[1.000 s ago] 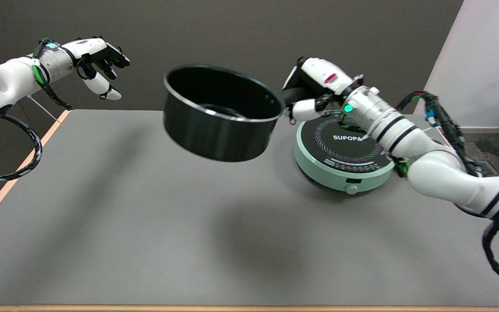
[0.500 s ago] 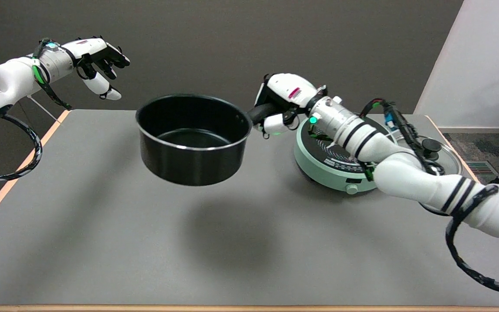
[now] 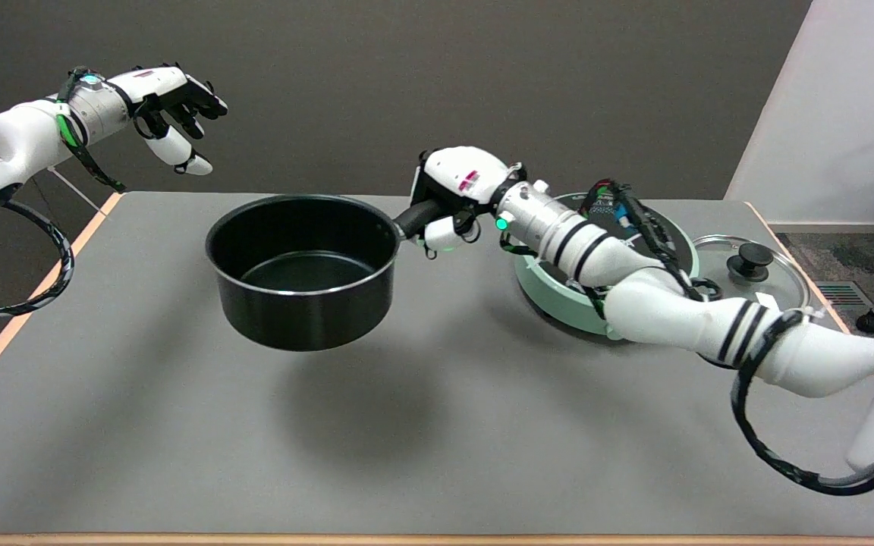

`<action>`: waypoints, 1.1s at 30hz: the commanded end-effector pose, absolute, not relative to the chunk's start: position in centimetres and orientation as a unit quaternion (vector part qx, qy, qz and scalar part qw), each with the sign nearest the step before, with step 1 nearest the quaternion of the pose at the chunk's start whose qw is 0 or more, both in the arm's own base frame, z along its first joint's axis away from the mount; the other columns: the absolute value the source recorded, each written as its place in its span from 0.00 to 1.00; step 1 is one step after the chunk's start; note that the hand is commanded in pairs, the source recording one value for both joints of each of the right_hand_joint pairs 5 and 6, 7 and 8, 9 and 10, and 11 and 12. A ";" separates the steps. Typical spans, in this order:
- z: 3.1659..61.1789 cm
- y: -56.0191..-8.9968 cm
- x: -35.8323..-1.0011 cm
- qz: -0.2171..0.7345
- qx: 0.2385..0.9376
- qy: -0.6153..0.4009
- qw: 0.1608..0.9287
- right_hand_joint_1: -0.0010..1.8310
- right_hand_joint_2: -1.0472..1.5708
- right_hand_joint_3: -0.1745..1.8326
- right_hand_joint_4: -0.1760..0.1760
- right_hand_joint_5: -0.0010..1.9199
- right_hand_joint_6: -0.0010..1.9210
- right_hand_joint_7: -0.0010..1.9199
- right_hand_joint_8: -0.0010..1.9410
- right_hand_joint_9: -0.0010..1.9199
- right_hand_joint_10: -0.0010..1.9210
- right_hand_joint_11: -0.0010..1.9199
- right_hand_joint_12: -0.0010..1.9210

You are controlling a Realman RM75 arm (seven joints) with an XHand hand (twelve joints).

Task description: Place the pot onto the table.

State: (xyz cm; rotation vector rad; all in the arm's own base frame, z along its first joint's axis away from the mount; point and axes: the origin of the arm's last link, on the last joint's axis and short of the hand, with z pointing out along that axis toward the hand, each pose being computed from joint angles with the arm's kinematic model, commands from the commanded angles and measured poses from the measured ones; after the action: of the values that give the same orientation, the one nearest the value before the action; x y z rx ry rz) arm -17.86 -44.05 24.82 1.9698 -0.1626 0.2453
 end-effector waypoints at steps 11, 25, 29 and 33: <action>19.9 -48.7 -21.3 0.079 0.821 -0.091 0.557 0.49 0.92 0.38 0.27 0.92 0.92 0.92 0.91 0.92 0.92 0.92 0.92; 20.3 -49.1 -25.5 0.075 0.789 -0.099 0.602 0.48 0.92 0.39 0.31 0.94 0.94 0.94 0.93 0.94 0.94 0.94 0.94; 20.7 -48.9 -26.5 0.061 0.784 -0.081 0.613 0.48 0.91 0.39 0.31 0.94 0.94 0.94 0.93 0.94 0.94 0.94 0.94; 20.8 -48.5 -27.0 0.061 0.782 -0.069 0.616 0.49 0.91 0.40 0.30 0.94 0.94 0.94 0.93 0.94 0.94 0.94 0.94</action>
State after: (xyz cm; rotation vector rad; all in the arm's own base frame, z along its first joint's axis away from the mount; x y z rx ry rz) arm -23.53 -48.81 20.68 1.8720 -0.2131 0.1842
